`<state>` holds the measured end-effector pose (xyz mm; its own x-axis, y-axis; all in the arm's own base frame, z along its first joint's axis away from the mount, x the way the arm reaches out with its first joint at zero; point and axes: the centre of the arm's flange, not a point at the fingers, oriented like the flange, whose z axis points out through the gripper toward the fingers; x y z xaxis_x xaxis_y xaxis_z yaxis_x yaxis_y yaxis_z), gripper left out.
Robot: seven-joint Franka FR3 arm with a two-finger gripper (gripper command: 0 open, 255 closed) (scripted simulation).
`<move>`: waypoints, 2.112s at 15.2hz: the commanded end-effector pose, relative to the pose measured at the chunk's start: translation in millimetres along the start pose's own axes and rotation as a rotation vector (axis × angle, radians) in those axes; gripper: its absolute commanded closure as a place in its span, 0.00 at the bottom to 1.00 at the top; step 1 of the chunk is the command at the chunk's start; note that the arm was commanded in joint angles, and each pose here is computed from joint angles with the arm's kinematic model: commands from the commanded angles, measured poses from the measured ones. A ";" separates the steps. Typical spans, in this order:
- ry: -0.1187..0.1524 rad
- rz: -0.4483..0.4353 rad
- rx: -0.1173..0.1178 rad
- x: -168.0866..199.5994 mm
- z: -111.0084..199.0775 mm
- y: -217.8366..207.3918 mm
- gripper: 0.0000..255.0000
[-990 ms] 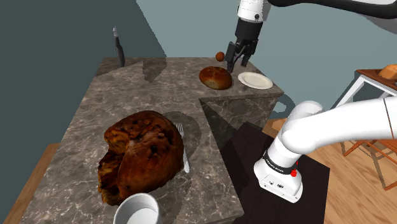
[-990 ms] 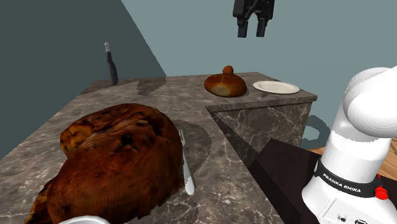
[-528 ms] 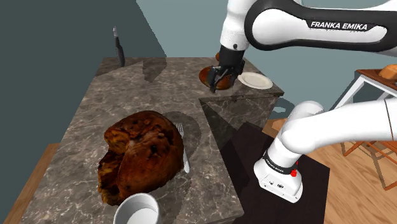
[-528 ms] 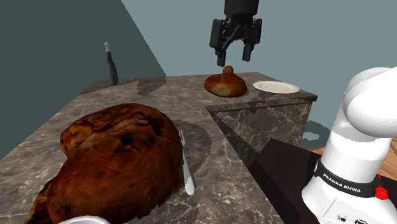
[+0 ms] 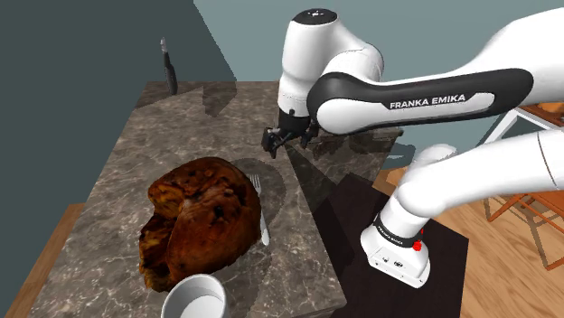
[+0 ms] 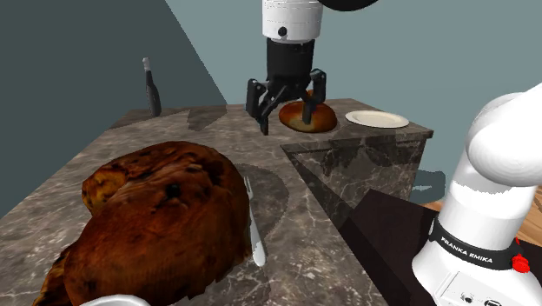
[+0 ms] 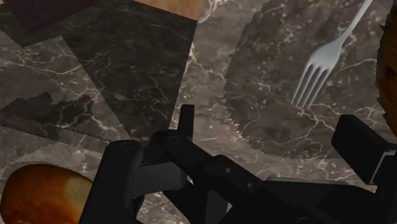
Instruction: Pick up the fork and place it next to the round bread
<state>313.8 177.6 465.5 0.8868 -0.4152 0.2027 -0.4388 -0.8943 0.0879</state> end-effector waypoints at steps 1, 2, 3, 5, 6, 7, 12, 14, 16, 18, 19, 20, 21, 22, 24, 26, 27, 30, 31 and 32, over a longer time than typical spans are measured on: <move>0.023 0.046 -0.014 -6.8 18.4 -23.8 0.00; 0.034 0.068 -0.022 -8.1 27.7 -34.6 0.00; 0.045 0.090 -0.030 -9.2 37.1 -45.4 0.00; 0.067 0.133 -0.047 -10.2 56.2 -66.8 0.00; 0.079 0.155 -0.055 -10.2 65.9 -77.3 0.00; 0.090 0.177 -0.063 -9.9 75.6 -87.8 0.00; 0.113 0.223 -0.081 -7.1 107.1 -108.8 0.00; 0.113 0.223 -0.081 -6.0 117.6 -107.9 0.00; 0.113 0.223 -0.081 -4.9 128.0 -106.9 0.00; 0.113 0.223 -0.081 -4.0 136.3 -106.1 0.00; 0.113 0.223 -0.081 -4.0 136.3 -106.1 0.00; 0.113 0.223 -0.081 -4.0 136.3 -106.1 0.00; 0.113 0.223 -0.081 -4.0 136.3 -106.1 0.00; 0.113 0.223 -0.081 -4.0 136.3 -106.1 0.00; 0.113 0.223 -0.081 -4.0 136.3 -106.1 0.00; 0.113 0.223 -0.081 -4.4 136.3 -106.3 1.00; 0.113 0.223 -0.081 -4.4 136.3 -106.6 1.00; 0.113 0.223 -0.081 -6.3 137.6 -107.5 1.00; 0.114 0.223 -0.081 -4.7 136.2 -109.8 1.00; 0.114 0.223 -0.081 -5.3 135.2 -110.1 1.00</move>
<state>379.3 257.2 327.3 0.7444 -0.5748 0.3399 -0.6341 -0.7680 0.0900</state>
